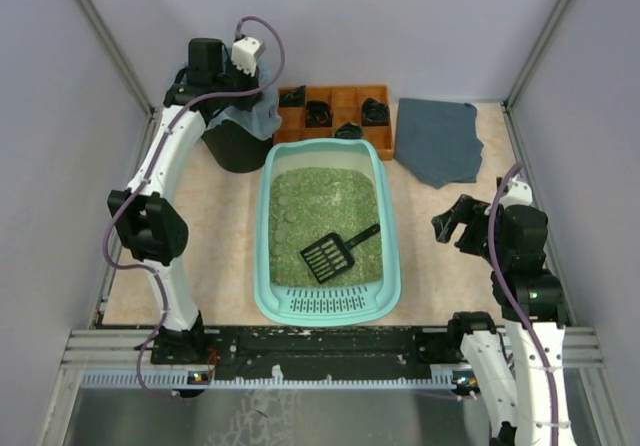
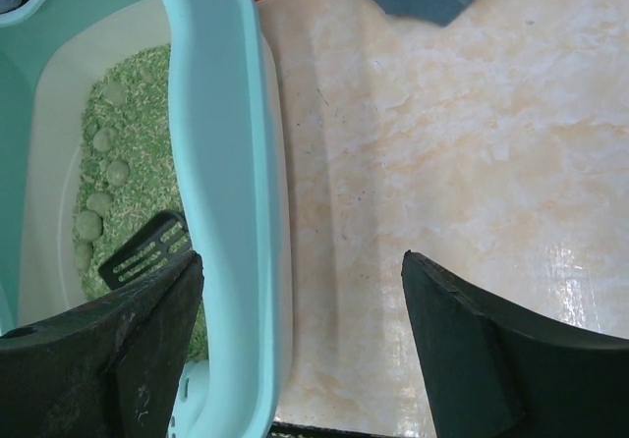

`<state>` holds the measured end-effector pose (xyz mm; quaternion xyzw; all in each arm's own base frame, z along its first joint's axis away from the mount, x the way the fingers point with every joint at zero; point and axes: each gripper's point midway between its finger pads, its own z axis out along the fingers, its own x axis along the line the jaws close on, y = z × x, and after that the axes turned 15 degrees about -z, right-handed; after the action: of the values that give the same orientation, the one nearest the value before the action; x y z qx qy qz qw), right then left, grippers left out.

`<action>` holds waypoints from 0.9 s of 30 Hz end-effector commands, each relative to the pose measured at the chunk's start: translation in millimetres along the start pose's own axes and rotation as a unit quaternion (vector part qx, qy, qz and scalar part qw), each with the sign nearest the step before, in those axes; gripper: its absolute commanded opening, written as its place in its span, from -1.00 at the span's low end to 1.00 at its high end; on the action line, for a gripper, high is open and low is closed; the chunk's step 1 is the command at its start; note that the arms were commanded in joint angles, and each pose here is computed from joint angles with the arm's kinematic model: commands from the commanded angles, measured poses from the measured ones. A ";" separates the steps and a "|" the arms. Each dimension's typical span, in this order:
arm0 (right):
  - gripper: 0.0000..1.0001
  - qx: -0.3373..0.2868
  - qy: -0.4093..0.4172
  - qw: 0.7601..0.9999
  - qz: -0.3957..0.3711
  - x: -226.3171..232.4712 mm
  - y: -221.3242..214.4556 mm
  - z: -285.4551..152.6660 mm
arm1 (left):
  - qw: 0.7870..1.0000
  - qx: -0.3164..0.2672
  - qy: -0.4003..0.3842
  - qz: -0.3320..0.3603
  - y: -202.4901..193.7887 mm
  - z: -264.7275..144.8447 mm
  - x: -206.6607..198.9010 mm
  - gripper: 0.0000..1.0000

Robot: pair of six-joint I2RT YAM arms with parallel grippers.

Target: Clean the litter box

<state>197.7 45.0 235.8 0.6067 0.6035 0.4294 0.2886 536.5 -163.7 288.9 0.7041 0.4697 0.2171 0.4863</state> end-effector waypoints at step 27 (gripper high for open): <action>0.63 -0.030 0.027 0.999 -0.015 11.9 26.0 -5.6 | 0.999 0.044 0.019 -0.011 -27.7 -78.9 -45.3 -0.34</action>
<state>198.9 50.0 234.3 0.6039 0.6101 0.4331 0.2748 456.2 -165.0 276.8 0.7376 0.4959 0.1779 0.4224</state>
